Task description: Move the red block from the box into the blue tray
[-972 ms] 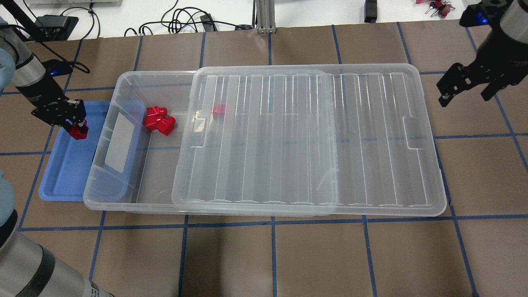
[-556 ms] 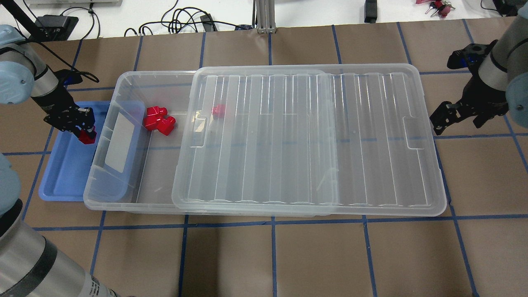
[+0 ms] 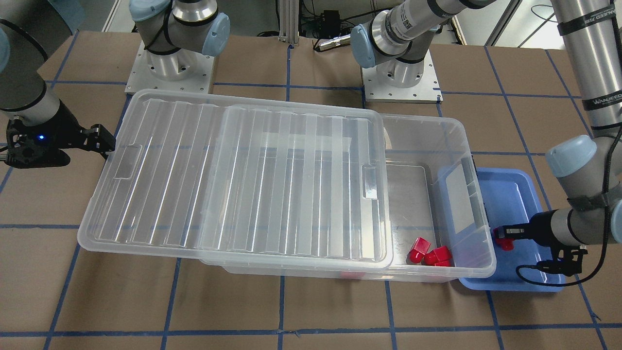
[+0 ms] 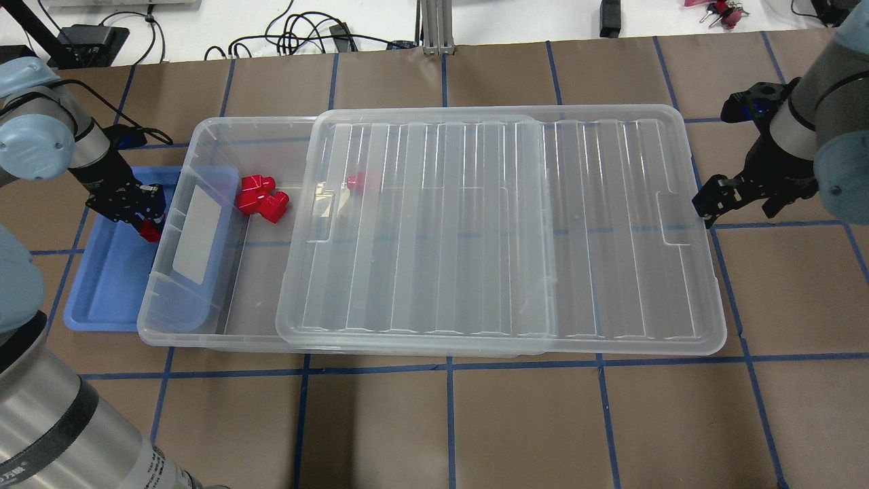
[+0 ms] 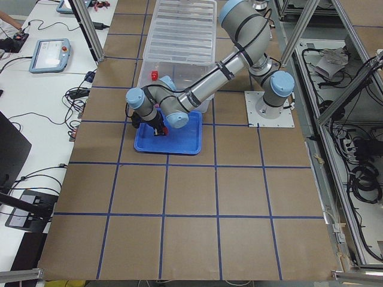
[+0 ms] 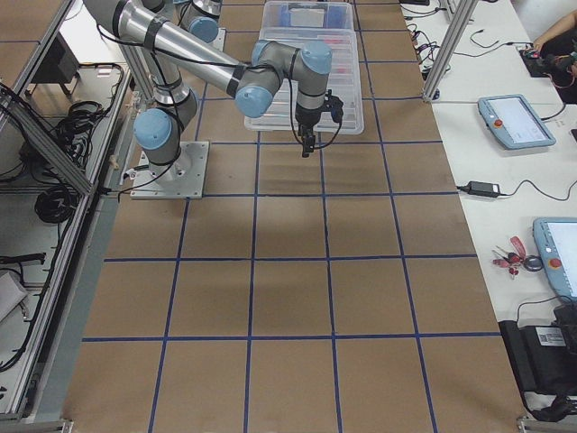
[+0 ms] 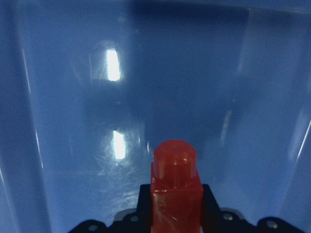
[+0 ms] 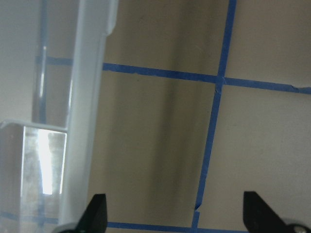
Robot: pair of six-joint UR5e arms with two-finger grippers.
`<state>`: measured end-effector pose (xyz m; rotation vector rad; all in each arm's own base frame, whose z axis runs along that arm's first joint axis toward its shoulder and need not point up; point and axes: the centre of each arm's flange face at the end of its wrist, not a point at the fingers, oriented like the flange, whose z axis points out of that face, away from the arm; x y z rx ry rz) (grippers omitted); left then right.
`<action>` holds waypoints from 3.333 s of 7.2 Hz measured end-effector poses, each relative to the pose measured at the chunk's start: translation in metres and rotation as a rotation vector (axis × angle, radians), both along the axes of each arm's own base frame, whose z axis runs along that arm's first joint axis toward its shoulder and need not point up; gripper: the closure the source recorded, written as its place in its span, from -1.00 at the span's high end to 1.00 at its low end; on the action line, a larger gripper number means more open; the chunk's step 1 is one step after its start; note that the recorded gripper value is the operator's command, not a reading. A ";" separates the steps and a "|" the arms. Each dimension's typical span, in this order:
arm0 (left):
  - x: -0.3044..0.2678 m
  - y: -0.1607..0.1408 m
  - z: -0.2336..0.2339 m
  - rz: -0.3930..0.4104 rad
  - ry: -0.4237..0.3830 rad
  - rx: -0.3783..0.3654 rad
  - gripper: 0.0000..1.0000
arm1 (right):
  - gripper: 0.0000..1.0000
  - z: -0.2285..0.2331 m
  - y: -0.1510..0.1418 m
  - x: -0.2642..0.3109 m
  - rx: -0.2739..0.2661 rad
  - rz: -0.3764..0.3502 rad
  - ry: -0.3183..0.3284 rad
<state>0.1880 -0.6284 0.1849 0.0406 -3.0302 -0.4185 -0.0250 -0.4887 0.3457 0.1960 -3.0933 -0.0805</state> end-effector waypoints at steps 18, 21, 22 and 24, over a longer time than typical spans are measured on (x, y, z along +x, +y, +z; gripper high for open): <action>-0.301 0.110 0.310 -0.088 -0.104 -0.252 1.00 | 1.00 0.176 -0.007 0.197 -0.133 0.030 -0.012; -0.299 0.117 0.308 -0.082 -0.086 -0.240 1.00 | 1.00 0.183 -0.005 0.194 -0.067 0.014 -0.010; -0.297 0.118 0.309 -0.078 -0.085 -0.238 1.00 | 1.00 0.186 -0.005 0.194 -0.068 0.005 -0.014; -0.295 0.119 0.310 -0.075 -0.085 -0.235 1.00 | 1.00 0.183 -0.004 0.198 -0.065 -0.053 -0.057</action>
